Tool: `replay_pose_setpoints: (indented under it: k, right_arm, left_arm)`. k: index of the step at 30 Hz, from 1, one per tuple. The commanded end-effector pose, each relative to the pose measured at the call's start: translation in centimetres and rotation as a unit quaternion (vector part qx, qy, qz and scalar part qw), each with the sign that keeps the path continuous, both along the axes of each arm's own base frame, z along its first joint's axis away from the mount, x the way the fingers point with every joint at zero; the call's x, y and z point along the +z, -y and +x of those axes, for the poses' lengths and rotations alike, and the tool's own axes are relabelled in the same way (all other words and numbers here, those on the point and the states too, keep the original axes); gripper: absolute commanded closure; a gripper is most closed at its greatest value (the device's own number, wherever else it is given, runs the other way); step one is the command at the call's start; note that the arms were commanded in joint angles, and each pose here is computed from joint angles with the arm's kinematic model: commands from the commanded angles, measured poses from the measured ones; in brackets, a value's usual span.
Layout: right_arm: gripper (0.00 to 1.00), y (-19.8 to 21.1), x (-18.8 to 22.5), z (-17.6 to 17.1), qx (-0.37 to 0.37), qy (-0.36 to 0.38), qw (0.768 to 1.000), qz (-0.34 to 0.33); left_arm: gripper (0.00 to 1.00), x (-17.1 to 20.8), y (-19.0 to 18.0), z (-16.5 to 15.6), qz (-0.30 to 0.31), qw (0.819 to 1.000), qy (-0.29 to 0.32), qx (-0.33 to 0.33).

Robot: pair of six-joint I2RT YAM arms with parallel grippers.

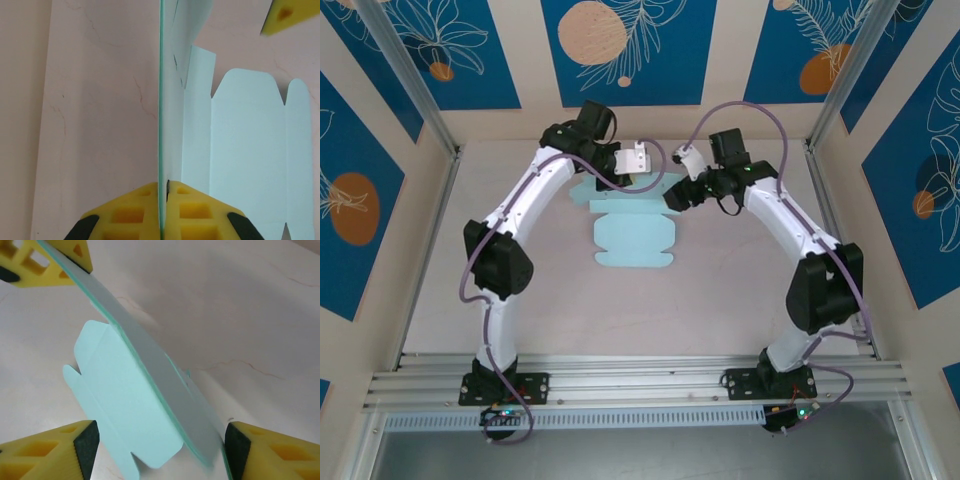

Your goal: Fold the paper box

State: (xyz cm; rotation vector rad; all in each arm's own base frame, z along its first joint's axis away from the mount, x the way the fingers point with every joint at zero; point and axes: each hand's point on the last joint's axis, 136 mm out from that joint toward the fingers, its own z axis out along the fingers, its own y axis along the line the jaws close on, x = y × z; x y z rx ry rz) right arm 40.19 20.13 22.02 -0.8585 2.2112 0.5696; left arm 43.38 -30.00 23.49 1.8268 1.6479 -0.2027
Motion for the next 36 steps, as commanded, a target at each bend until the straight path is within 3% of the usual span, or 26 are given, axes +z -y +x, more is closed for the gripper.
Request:
replay_pose_setpoints:
  k: [1,11,23,36]
  right_arm:
    - [0.29,1.8,3.2,0.0,-0.065,0.018,0.996,0.051]
    - [0.29,7.6,3.8,-1.6,-0.23,-0.015,0.968,0.103]
    - [0.28,11.4,-2.2,-3.7,-0.349,-0.125,0.916,0.15]
    - [0.29,11.7,-7.9,-1.8,-0.367,-0.225,0.877,0.212]
  left_arm:
    - [1.0,-0.7,0.6,1.4,0.006,1.0,0.019,0.023]
    - [1.0,-2.9,2.6,-0.1,-0.001,1.0,-0.022,0.014]
    - [1.0,-5.5,4.1,0.0,0.021,0.999,-0.016,0.035]
    - [0.98,-7.3,3.8,1.4,0.024,0.998,0.023,0.06]
